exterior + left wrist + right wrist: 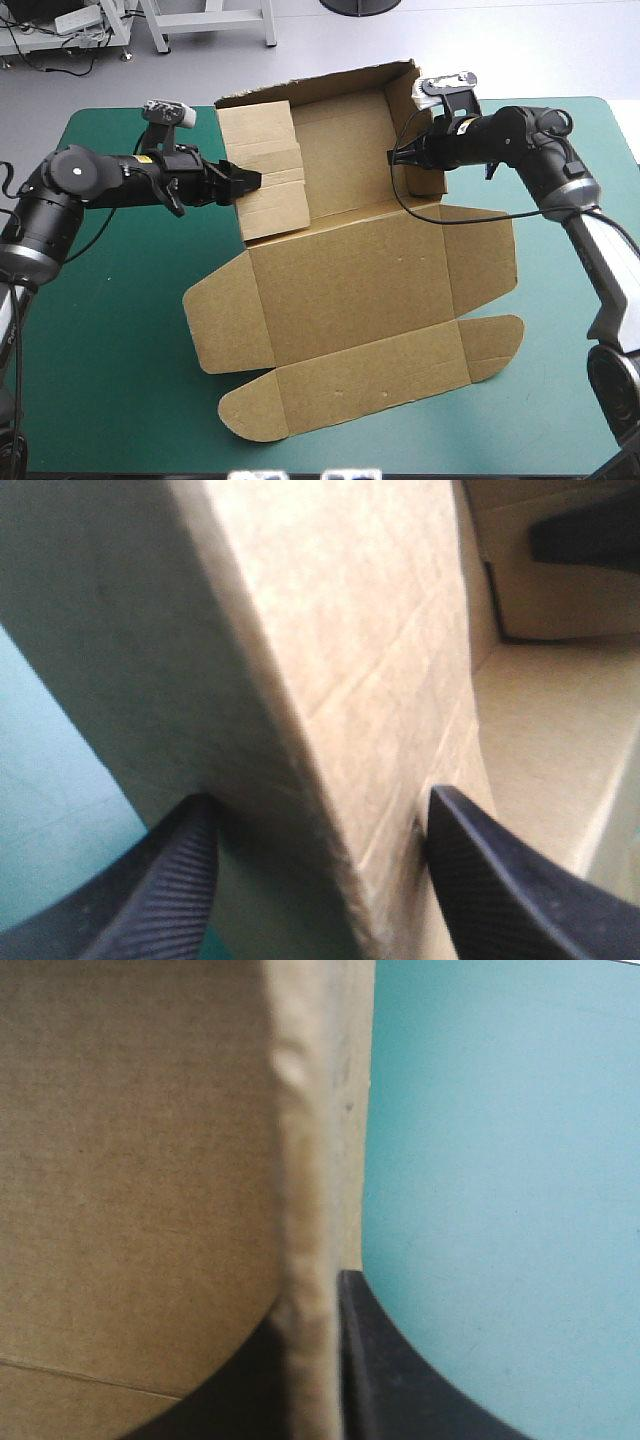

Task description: Fold the box

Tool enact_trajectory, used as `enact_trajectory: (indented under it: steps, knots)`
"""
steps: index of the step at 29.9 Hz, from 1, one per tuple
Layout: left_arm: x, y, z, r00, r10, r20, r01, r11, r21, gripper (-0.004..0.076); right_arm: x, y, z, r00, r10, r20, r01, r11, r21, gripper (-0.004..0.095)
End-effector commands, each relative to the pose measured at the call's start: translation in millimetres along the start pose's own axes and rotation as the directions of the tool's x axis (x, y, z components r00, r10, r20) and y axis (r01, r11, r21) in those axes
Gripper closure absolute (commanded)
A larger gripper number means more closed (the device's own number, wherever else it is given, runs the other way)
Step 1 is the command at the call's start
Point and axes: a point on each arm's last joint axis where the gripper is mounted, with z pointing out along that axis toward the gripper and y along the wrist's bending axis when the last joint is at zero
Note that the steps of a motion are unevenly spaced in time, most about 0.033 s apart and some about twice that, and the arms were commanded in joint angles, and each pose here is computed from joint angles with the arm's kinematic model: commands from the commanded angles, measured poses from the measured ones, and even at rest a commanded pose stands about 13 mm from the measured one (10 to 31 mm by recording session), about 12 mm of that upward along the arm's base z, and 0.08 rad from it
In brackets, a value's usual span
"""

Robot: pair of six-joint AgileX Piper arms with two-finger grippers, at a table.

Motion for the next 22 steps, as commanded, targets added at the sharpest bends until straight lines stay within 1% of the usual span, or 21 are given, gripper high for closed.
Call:
enact_trajectory:
  steps: [1,3,6,8,10,12,14,16,18,19,22]
  knots:
    - [-13,-23,-7,0.992,-0.017,0.124,0.025,0.998,-0.060,0.0309,-18,21,-29,0.989,0.056,0.140,-0.044,0.995,-0.087,0.0931]
    - [-15,-28,-4,0.988,-0.028,0.153,0.043,0.994,-0.098,0.0311,-19,24,-28,0.988,0.058,0.145,-0.045,0.995,-0.092,0.0931]
    - [-17,-32,0,0.975,-0.081,0.208,0.111,0.984,-0.140,0.0312,-19,29,-28,0.986,0.068,0.151,-0.052,0.993,-0.104,0.0931]
    - [-19,-35,2,0.964,-0.098,0.246,0.138,0.979,-0.150,0.0320,-19,32,-27,0.985,0.077,0.154,-0.060,0.992,-0.114,0.0931]
    - [-20,-39,3,0.956,-0.105,0.272,0.150,0.977,-0.151,0.0344,-19,35,-27,0.984,0.078,0.158,-0.059,0.991,-0.121,0.0931]
    - [-20,-41,8,0.957,-0.098,0.274,0.148,0.975,-0.167,0.0380,-20,41,-26,0.984,0.065,0.164,-0.045,0.991,-0.126,0.0931]
    - [-17,-42,16,0.961,-0.097,0.259,0.148,0.972,-0.185,0.0434,-19,48,-25,0.985,0.055,0.163,-0.033,0.990,-0.137,0.0931]
    - [-15,-43,26,0.968,-0.071,0.239,0.124,0.969,-0.212,0.0487,-19,51,-24,0.986,0.042,0.163,-0.020,0.991,-0.135,0.0931]
    - [-14,-43,33,0.972,-0.046,0.229,0.102,0.967,-0.235,0.0524,-18,51,-24,0.987,0.040,0.159,-0.019,0.991,-0.133,0.0931]
    - [-13,-43,36,0.973,-0.038,0.226,0.094,0.965,-0.246,0.0542,-17,50,-24,0.988,0.031,0.153,-0.012,0.992,-0.126,0.0930]
    - [-13,-41,40,0.974,-0.026,0.225,0.085,0.963,-0.256,0.0603,-14,46,-23,0.993,0.011,0.120,-0.003,0.997,-0.073,0.0931]
